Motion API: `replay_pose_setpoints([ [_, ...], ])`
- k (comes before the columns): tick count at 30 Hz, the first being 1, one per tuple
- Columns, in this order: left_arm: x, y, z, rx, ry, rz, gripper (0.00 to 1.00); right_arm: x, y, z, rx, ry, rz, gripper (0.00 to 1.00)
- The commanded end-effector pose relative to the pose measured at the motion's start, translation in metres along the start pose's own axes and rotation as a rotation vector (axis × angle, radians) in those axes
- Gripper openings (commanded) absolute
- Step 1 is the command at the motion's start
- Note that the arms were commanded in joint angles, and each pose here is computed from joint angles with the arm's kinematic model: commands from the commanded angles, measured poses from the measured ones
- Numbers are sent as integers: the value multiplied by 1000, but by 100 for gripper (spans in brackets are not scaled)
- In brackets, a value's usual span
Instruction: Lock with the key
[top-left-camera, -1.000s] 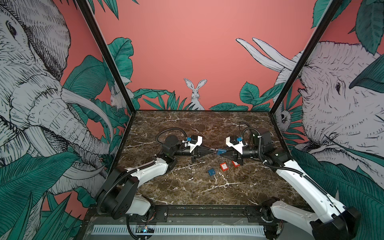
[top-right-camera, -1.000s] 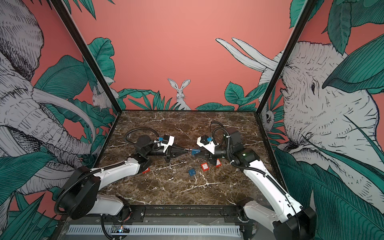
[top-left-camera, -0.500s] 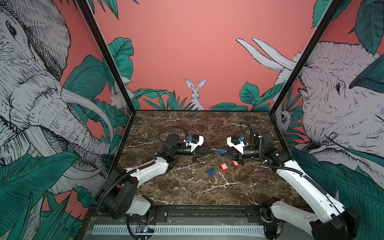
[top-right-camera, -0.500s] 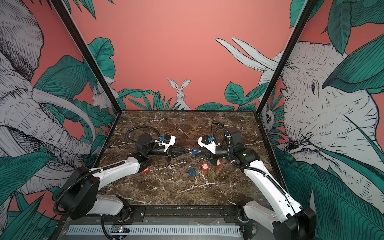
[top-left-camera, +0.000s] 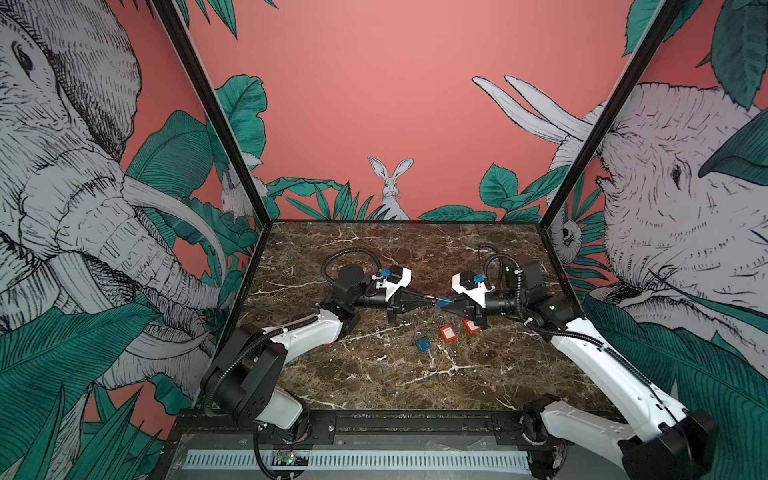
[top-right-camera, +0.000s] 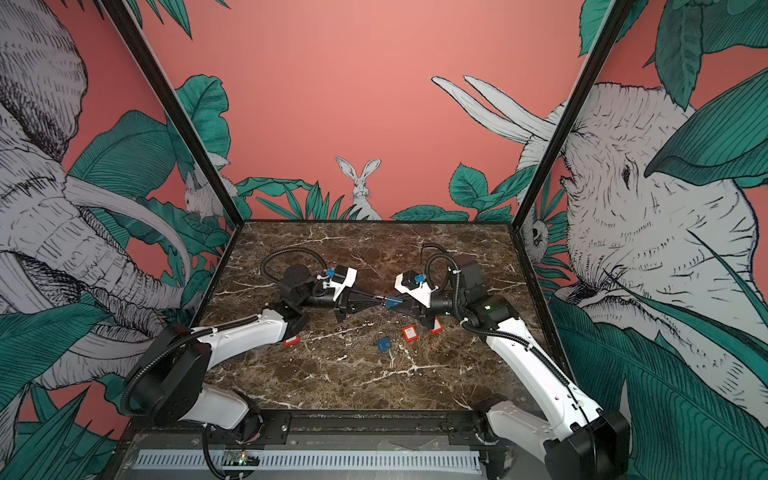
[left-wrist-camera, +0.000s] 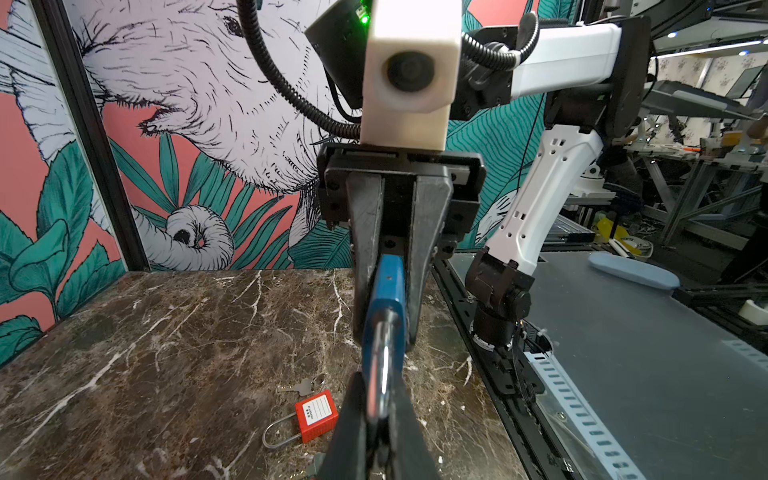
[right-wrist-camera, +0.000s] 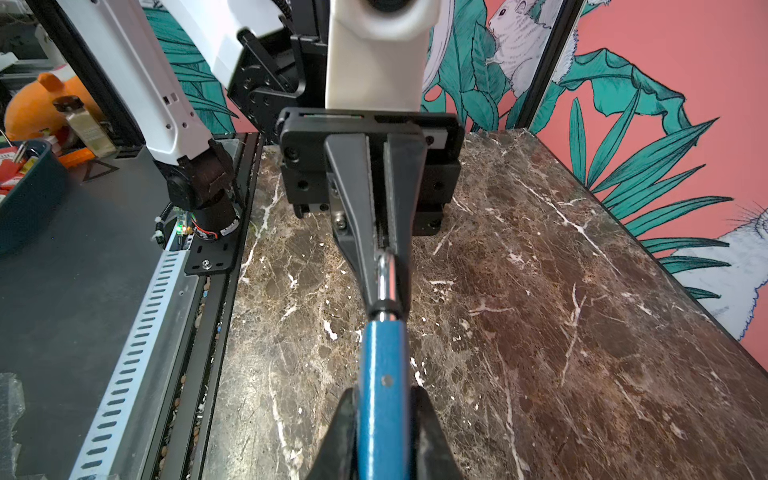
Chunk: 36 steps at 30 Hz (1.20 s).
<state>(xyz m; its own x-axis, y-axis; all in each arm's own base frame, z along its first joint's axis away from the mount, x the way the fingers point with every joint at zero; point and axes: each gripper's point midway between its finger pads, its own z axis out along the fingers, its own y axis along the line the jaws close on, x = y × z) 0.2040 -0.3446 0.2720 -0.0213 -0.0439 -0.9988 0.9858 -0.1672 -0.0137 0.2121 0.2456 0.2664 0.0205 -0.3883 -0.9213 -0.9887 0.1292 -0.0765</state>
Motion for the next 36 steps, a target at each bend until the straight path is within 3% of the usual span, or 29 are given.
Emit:
replay_pose_setpoints([
  [1,-25,-27,26,126,-45,46,0,-36,11,11,-67,-110,-165,0],
  [15,-3,-39,44,168,15,91,0,-75,-11,17,-17,-262,-182,0],
  [24,-4,-26,28,96,20,94,0,-52,-5,16,-10,-153,-162,0],
  [25,-5,-23,23,80,21,97,0,-47,-2,13,-4,-129,-154,3],
  [27,-7,-16,12,49,24,102,0,-38,0,6,24,-87,-135,25],
  [30,-10,-6,-3,8,34,113,0,-26,6,-8,71,-25,-114,38],
  [36,-11,-6,-7,5,53,131,0,-12,17,-38,155,39,-79,42],
])
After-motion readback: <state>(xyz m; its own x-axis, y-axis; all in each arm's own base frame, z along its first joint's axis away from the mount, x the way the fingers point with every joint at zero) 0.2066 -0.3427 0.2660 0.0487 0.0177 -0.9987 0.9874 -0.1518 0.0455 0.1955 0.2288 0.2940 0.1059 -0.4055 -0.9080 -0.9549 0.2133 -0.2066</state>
